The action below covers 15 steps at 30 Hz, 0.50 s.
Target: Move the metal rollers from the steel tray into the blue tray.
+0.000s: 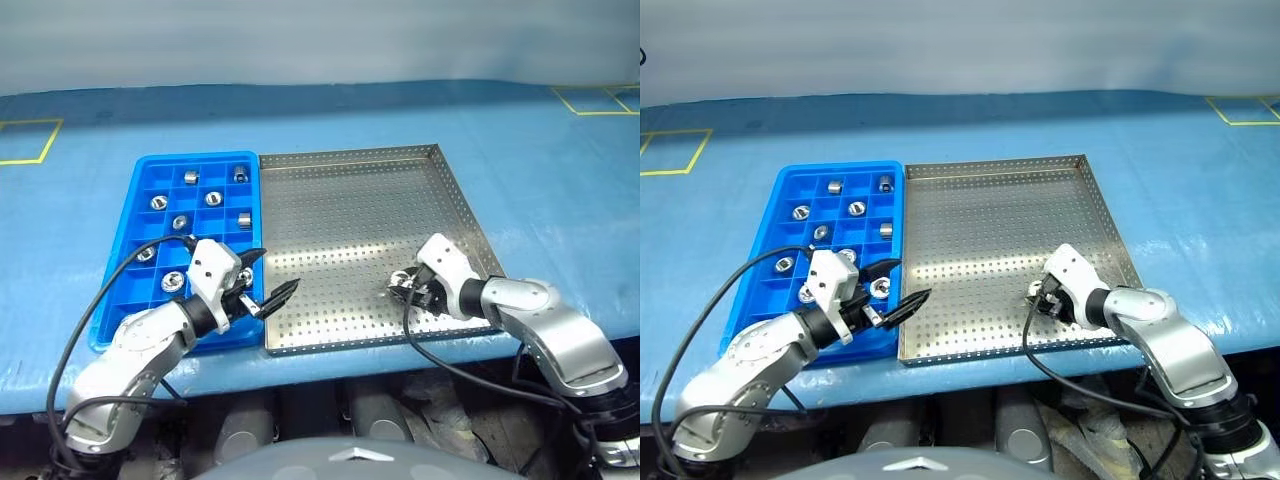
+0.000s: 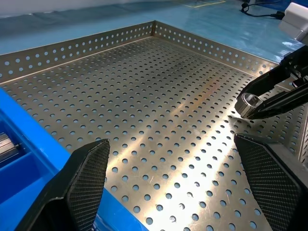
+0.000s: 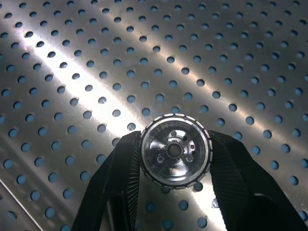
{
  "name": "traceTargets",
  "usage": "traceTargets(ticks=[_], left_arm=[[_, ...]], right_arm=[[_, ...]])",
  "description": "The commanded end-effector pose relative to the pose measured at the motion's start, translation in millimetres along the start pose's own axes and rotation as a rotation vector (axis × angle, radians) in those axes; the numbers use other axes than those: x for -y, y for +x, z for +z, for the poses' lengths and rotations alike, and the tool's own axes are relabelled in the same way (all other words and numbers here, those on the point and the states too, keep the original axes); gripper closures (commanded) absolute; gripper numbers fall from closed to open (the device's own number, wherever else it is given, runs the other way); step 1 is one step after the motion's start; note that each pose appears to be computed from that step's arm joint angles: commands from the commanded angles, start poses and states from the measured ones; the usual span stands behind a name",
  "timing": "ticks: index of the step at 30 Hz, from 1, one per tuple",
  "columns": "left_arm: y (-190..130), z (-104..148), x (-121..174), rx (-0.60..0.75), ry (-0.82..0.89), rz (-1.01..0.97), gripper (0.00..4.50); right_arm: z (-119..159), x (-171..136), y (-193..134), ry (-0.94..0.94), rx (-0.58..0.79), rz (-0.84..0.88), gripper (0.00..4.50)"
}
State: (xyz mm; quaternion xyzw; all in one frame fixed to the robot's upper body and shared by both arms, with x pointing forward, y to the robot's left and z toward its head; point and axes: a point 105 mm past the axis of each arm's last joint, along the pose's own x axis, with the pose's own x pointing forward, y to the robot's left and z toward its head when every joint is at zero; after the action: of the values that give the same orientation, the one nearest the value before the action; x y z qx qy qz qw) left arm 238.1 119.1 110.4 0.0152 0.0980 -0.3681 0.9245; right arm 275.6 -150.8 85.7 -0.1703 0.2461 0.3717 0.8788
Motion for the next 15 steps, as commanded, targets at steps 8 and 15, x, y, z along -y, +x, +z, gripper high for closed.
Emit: traceTargets(ticks=[8, 15], left_arm=[[-65.8, -3.5, -11.7, -0.066, 0.027, 0.215, 0.00], [-95.5, -12.8, 0.2, -0.135, 0.004, 0.300, 0.00]], right_arm=[[124.0, -57.3, 36.1, -0.129, 0.403, 0.235, 2.66], [159.4, -138.3, 62.0, -0.199, 0.487, 0.558, 2.66]])
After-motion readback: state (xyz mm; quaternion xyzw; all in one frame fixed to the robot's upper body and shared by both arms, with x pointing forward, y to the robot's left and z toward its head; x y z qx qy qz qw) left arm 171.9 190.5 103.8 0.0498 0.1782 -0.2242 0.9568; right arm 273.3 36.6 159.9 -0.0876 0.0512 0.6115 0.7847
